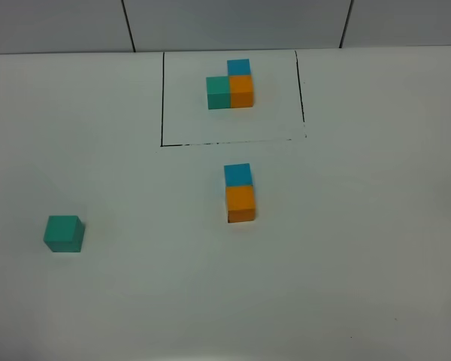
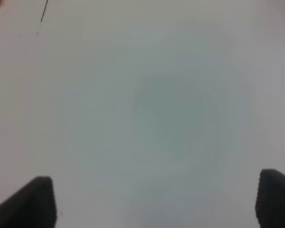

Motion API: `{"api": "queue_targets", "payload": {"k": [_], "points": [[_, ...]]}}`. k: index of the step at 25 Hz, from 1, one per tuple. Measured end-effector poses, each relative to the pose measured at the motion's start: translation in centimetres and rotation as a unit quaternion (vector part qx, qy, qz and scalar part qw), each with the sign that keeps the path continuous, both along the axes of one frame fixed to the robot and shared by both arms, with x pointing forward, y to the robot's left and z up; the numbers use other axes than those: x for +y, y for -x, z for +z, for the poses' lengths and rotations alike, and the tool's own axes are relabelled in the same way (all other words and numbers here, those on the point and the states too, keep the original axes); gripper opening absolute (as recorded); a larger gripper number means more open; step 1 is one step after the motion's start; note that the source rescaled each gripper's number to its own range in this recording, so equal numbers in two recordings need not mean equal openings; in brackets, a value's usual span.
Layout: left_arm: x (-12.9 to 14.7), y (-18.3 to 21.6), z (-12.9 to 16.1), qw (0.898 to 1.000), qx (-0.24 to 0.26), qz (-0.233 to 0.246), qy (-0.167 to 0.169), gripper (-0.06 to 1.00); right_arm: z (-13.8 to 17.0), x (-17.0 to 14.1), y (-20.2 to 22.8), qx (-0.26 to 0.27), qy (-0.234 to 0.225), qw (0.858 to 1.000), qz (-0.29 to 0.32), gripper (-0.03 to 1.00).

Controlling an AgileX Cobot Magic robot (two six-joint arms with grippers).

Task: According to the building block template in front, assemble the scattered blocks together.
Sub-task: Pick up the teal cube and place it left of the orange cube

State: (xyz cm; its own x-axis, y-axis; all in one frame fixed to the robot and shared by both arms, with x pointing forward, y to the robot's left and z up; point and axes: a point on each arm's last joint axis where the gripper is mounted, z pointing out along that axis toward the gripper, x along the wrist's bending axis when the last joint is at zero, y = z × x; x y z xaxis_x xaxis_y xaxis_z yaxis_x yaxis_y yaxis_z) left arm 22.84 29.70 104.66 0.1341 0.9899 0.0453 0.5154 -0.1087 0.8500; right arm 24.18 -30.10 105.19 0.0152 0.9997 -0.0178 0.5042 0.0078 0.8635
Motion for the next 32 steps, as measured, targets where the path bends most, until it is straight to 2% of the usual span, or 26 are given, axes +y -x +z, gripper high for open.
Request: {"api": "queue_targets", "payload": {"k": [7,10,14,17,21,25,27,29,31,32], "points": [[0.0,0.0,0.0,1.000,0.000,0.000,0.000,0.87,0.0,0.0,0.0,0.000,0.000,1.000,0.000,0.73],[0.1,-0.5,0.1,1.000,0.015,0.008,0.002,0.87,0.0,0.0,0.0,0.000,0.000,1.000,0.000,0.73],[0.2,-3.4,1.0,0.997,0.069,0.034,0.007,0.87,0.0,0.0,0.0,0.000,0.000,1.000,0.000,0.73],[0.1,-7.2,1.8,0.988,0.151,0.038,0.001,0.87,0.0,0.0,0.0,0.000,0.000,1.000,0.000,0.73],[-0.3,-13.7,2.5,0.961,0.273,0.042,0.001,0.87,0.0,0.0,0.0,0.000,0.000,1.000,0.000,0.73],[-1.1,-20.2,1.0,0.918,0.394,0.044,0.022,0.87,0.0,0.0,0.0,0.000,0.000,1.000,0.000,0.72],[-1.9,-22.9,-0.4,0.894,0.447,0.036,0.021,0.87,0.0,0.0,0.0,0.000,0.000,1.000,0.000,0.72],[-3.1,-24.7,-1.9,0.876,0.482,0.025,0.007,0.87,0.0,0.0,0.0,0.000,0.000,1.000,0.000,0.72],[-4.5,-26.0,-3.4,0.865,0.501,0.023,-0.018,0.87,0.0,0.0,0.0,0.000,0.000,1.000,0.000,0.72],[-5.0,-26.5,-4.1,0.864,0.501,0.027,-0.032,0.87,0.0,0.0,0.0,0.000,0.000,1.000,0.000,0.72]]}}
